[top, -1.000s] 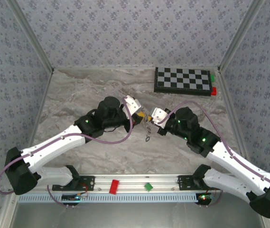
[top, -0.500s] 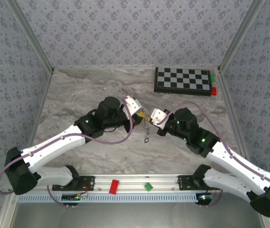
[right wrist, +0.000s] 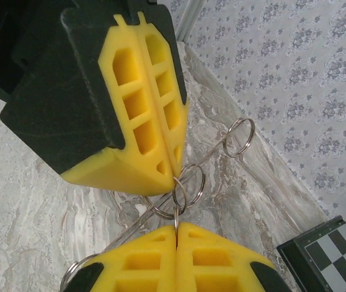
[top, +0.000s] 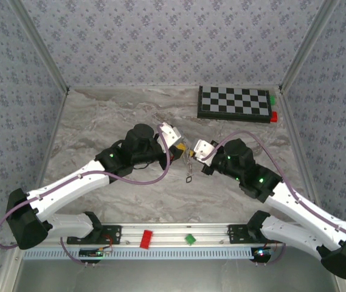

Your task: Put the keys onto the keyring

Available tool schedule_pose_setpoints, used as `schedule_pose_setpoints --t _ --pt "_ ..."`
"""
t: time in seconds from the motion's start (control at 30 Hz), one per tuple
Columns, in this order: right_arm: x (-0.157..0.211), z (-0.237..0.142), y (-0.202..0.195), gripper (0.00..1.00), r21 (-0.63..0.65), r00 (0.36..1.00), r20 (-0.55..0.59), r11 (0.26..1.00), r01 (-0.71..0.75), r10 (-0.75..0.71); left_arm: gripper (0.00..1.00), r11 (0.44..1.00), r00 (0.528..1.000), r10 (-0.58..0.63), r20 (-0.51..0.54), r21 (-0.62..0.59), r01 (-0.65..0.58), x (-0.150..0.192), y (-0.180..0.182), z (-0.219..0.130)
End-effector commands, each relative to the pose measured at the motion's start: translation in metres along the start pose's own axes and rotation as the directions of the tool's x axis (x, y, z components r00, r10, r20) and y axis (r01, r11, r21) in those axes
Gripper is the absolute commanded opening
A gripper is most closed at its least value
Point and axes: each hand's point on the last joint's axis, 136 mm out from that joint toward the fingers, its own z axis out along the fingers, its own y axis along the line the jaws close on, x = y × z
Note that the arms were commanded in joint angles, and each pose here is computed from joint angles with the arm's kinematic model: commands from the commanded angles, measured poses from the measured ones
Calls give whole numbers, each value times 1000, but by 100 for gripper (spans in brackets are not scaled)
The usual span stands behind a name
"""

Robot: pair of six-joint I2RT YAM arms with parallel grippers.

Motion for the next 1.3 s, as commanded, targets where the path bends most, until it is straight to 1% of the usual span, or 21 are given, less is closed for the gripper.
schedule_pose_setpoints --t 0.0,0.2,0.33,0.5,0.67,0.9,1.27 --pt "4 4 13 0 -46 1000 -22 999 20 -21 0 1000 998 20 59 -15 -19 -19 1 -5" --pt "8 6 18 0 -50 998 -39 998 47 -49 0 1000 998 19 61 -19 -18 -19 1 -6" --pt "11 5 18 0 -43 998 -50 998 41 -43 0 1000 997 19 70 -26 -17 -21 3 -7" --pt "10 -1 13 0 -7 999 -31 999 35 -35 0 999 997 16 77 -31 -14 -22 3 -9" --pt "9 -4 11 0 -1 999 -26 1000 26 -26 0 999 997 15 74 -38 -12 -22 5 -9" --pt "8 -5 17 0 -26 1000 -19 999 21 -22 0 999 998 12 69 -53 -8 -21 8 -8" --pt "10 -3 20 0 -29 999 -27 999 25 -26 0 998 996 -2 84 -62 7 -22 11 -9"
